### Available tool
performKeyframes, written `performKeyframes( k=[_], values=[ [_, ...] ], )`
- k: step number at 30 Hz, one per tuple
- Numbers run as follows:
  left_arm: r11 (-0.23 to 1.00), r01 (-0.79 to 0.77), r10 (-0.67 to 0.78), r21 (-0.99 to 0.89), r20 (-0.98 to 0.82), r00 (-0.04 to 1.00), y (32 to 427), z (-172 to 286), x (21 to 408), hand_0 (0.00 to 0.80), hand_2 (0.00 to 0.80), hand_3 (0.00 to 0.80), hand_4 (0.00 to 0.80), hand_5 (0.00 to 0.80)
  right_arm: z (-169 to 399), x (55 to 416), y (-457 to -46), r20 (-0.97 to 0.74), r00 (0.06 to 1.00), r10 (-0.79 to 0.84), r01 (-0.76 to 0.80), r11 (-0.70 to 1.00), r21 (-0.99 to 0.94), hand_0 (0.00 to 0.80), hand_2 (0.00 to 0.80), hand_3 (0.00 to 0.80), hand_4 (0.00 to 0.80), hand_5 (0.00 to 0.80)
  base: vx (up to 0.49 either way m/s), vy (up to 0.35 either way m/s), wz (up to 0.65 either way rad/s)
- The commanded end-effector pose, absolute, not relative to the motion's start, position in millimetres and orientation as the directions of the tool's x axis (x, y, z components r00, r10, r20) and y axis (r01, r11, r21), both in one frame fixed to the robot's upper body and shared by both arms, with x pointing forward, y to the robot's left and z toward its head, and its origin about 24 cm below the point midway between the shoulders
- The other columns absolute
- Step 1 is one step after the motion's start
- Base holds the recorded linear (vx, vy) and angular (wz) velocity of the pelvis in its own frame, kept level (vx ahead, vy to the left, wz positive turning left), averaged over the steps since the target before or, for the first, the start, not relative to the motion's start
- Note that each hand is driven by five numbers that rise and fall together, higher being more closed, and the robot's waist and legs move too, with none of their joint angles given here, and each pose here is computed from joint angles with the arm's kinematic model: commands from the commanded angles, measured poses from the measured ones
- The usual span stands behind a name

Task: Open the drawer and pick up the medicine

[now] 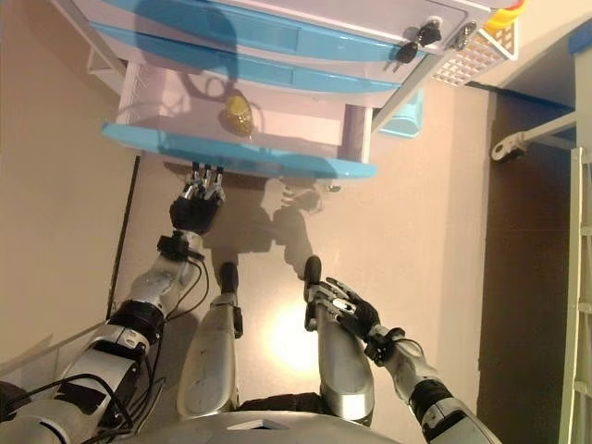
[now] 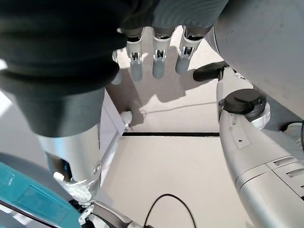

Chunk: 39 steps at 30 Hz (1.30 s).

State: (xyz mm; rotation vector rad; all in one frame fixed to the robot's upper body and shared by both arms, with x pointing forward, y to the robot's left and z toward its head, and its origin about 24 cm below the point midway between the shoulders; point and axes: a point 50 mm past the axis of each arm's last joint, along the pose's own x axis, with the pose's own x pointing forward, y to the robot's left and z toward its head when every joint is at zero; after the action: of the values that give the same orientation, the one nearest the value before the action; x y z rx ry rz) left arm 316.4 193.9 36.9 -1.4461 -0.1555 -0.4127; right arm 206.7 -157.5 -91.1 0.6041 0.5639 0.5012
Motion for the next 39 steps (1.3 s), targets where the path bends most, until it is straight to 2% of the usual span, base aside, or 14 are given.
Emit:
performKeyframes(
  k=[1, 10, 20, 25, 28, 29, 30, 31, 35, 39],
  values=[
    [-0.002, 0.616, -0.158, -0.788, 0.609, 0.778, 194.9, 66.9, 313.2, 0.800, 0.800, 0.800, 0.800, 0.800, -101.3, 177.3, -168.6, -0.406, 0.711, 0.574, -0.231, 0.736, 0.637, 0.000, 0.000, 0.000, 0.000, 0.000, 0.000, 0.000, 0.00],
    [-0.046, 0.453, -0.116, -0.890, 0.456, 0.883, 190.8, -13.4, 256.5, 0.800, 0.800, 0.800, 0.800, 0.800, -99.8, 180.2, -175.8, -0.410, 0.731, 0.545, -0.211, 0.752, 0.624, 0.000, 0.000, 0.000, 0.000, 0.000, 0.007, 0.013, 0.11],
    [-0.089, 0.258, -0.092, -0.962, 0.266, 0.960, 194.4, -62.7, 204.6, 0.800, 0.800, 0.800, 0.800, 0.800, -101.7, 180.1, -179.3, -0.422, 0.742, 0.522, -0.183, 0.762, 0.621, 0.000, 0.000, 0.000, 0.000, 0.000, 0.013, -0.012, 0.11],
    [-0.126, 0.065, -0.111, -0.990, 0.079, 0.991, 192.1, -83.8, 183.3, 0.800, 0.800, 0.800, 0.800, 0.800, -102.4, 180.3, -182.6, -0.428, 0.760, 0.489, -0.148, 0.771, 0.619, 0.000, 0.000, 0.000, 0.000, 0.000, 0.002, -0.002, 0.18],
    [-0.129, -0.142, -0.155, -0.981, -0.122, 0.980, 188.2, -101.4, 168.2, 0.800, 0.800, 0.800, 0.800, 0.800, -104.0, 179.7, -186.5, -0.438, 0.772, 0.460, -0.116, 0.780, 0.614, 0.000, 0.000, 0.000, 0.000, 0.000, -0.003, 0.032, 0.19],
    [-0.108, -0.195, -0.177, -0.975, -0.175, 0.969, 187.7, -106.7, 162.4, 0.731, 0.731, 0.731, 0.731, 0.731, -104.7, 178.8, -188.6, -0.440, 0.775, 0.453, -0.110, 0.783, 0.612, 0.000, 0.000, 0.000, 0.000, 0.000, 0.012, 0.042, 0.16],
    [-0.083, -0.249, -0.192, -0.965, -0.230, 0.954, 187.8, -111.5, 157.3, 0.430, 0.430, 0.430, 0.430, 0.430, -105.6, 177.4, -190.2, -0.443, 0.777, 0.447, -0.103, 0.785, 0.611, 0.000, 0.000, 0.000, 0.000, 0.000, 0.008, 0.031, 0.13],
    [-0.067, -0.295, -0.190, -0.953, -0.278, 0.942, 189.2, -115.8, 153.0, 0.000, 0.000, 0.000, 0.000, 0.000, -105.9, 177.1, -191.9, -0.444, 0.783, 0.435, -0.092, 0.787, 0.610, 0.000, 0.000, 0.000, 0.000, 0.000, 0.016, 0.028, 0.08],
    [-0.045, -0.443, -0.149, -0.895, -0.432, 0.889, 199.5, -129.3, 137.2, 0.000, 0.000, 0.000, 0.000, 0.000, -109.9, 172.3, -203.9, -0.465, 0.817, 0.341, -0.009, 0.815, 0.580, 0.000, 0.000, 0.000, 0.000, 0.000, 0.016, 0.049, 0.09],
    [0.006, -0.544, -0.080, -0.839, -0.543, 0.836, 213.6, -136.7, 129.0, 0.000, 0.000, 0.000, 0.000, 0.000, -110.8, 168.1, -234.4, -0.517, 0.854, 0.061, 0.195, 0.883, 0.426, 0.000, 0.000, 0.000, 0.000, 0.000, 0.032, 0.048, 0.02]
  ],
)
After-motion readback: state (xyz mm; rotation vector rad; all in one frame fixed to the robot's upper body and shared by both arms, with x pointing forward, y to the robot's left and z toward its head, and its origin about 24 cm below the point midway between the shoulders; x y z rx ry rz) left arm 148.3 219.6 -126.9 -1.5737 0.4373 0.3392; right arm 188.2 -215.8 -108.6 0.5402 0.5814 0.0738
